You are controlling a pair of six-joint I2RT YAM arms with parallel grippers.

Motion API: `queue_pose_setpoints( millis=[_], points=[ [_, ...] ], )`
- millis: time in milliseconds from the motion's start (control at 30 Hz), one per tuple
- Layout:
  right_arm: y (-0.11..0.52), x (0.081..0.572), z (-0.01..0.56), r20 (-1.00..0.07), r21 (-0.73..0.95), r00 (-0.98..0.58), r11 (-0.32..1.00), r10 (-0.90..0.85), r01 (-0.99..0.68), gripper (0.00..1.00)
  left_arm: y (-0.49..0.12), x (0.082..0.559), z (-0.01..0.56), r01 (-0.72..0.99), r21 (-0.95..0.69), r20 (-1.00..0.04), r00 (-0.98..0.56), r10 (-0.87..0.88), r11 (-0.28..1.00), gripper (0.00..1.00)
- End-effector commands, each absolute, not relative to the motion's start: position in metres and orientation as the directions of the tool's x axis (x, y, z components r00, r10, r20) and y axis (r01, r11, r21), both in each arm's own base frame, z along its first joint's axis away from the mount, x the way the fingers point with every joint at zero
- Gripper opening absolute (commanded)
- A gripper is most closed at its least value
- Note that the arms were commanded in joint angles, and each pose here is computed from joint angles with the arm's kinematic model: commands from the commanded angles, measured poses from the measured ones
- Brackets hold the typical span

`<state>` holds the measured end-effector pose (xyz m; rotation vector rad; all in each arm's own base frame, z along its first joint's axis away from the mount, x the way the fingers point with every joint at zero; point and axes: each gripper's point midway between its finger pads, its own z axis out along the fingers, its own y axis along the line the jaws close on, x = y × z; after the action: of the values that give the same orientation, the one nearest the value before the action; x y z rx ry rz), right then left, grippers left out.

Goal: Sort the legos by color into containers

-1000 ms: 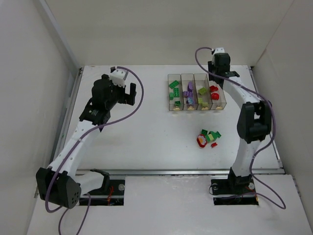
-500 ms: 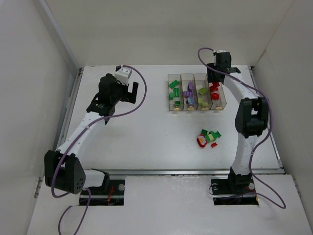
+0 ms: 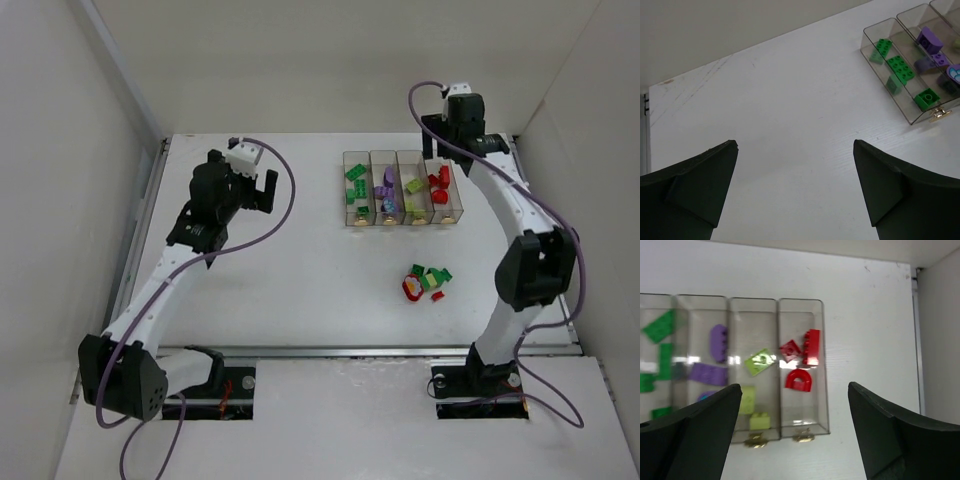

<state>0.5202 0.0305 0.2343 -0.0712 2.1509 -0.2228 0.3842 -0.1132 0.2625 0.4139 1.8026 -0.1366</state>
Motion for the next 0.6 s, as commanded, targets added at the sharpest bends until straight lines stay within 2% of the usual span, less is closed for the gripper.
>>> queue_pose_setpoints(
  millis=[0, 167, 200, 233, 333, 400, 567],
  points=[
    [0.065, 0.476, 0.272, -0.833, -0.172, -0.535, 0.985, -0.144, 0.002, 0.93, -0.105, 0.376, 0.292, 0.312, 0.135, -0.975, -0.128, 0.182, 0.940, 1.00],
    [0.107, 0.399, 0.198, -0.641, 0.157, -0.763, 0.987, 0.082, -0.025, 0.93, -0.105, 0.349, 0.282, 0.331, 0.076, -0.990, -0.091, 0.112, 0.941, 1.00],
    [0.104, 0.371, 0.159, -0.560, 0.172, -0.821, 0.985, 0.112, 0.017, 0.93, -0.107, 0.344, 0.281, 0.343, 0.065, -0.991, -0.084, 0.100, 0.937, 1.00],
    [0.105, 0.363, 0.168, -0.588, 0.233, -0.785, 0.970, 0.196, 0.068, 0.93, -0.109, 0.339, 0.276, 0.357, 0.054, -0.992, -0.089, 0.092, 0.933, 1.00],
    [0.087, 0.328, 0.137, -0.551, 0.265, -0.771, 0.943, 0.320, 0.202, 0.94, -0.115, 0.322, 0.271, 0.405, 0.029, -0.995, -0.076, 0.065, 0.914, 1.00],
    [0.076, 0.315, 0.144, -0.566, 0.308, -0.707, 0.905, 0.423, 0.295, 0.92, -0.117, 0.313, 0.265, 0.424, 0.012, -0.996, -0.080, 0.051, 0.906, 1.00],
    [0.060, 0.295, 0.117, -0.509, 0.304, -0.668, 0.839, 0.543, 0.451, 0.89, -0.125, 0.305, 0.266, 0.461, -0.041, -0.997, -0.076, -0.007, 0.887, 1.00]
  ],
)
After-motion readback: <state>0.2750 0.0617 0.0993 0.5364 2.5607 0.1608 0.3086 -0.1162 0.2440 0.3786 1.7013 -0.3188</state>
